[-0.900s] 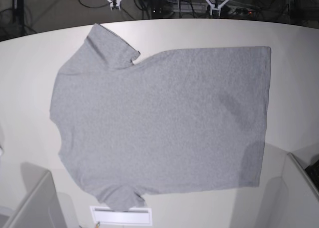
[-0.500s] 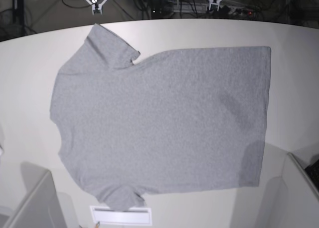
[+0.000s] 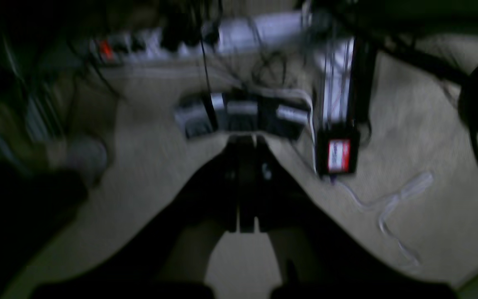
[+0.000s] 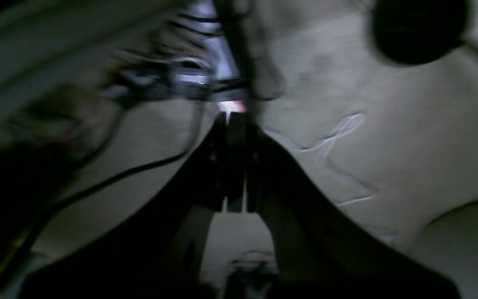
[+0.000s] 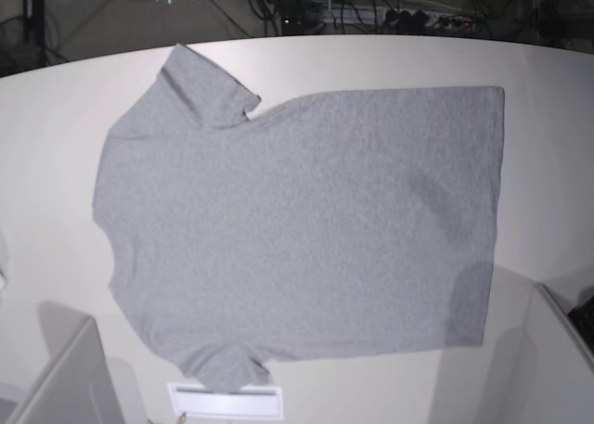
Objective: Fold the T-shirt properly
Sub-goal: 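Move both grippers from rest toward the shirt's shoulder corners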
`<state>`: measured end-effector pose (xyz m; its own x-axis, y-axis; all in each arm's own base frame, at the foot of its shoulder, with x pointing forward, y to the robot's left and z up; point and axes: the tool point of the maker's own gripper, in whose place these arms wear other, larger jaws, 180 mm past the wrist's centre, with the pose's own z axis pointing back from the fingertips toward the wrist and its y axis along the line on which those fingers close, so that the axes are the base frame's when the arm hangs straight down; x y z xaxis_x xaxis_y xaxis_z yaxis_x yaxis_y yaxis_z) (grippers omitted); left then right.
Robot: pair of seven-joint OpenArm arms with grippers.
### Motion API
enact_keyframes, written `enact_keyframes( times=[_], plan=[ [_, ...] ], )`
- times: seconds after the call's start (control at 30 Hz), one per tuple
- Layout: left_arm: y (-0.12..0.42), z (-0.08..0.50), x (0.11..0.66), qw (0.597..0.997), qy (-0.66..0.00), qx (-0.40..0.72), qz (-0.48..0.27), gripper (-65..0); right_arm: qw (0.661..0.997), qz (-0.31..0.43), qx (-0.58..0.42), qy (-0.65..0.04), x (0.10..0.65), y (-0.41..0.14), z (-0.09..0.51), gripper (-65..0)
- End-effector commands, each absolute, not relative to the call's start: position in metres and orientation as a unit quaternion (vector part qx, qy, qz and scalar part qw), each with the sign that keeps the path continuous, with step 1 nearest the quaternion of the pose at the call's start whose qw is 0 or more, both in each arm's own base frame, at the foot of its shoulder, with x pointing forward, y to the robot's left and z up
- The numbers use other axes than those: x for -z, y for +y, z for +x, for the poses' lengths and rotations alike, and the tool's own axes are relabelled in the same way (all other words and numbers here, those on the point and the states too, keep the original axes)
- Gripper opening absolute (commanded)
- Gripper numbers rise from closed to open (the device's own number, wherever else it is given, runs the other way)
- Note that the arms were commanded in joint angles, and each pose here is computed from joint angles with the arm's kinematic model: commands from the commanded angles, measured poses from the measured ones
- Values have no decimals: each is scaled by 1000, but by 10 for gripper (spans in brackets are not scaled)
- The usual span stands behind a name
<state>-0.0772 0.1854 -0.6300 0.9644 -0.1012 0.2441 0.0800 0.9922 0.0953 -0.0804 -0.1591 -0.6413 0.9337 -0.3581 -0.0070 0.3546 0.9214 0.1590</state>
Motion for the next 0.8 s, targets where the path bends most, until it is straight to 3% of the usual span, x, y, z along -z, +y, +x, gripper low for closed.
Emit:
enact_keyframes(
  times=[0.0,0.13,0.43,0.77],
  plan=[
    [188,-96,624,991,-115,52,45,-650,979,70,193,-7,638,-173,-95,-650],
    [190,-97,606,987,-143,59,43,-650,975,55,214,-32,629,-192,-95,-650],
    [192,-94,566,977,-193,74,40,-650,963,-30,206,-170,562,-230,-58,-650],
    [192,-54,480,954,-299,30,17,-650,943,-74,225,-234,478,-284,-7,-650]
  ],
)
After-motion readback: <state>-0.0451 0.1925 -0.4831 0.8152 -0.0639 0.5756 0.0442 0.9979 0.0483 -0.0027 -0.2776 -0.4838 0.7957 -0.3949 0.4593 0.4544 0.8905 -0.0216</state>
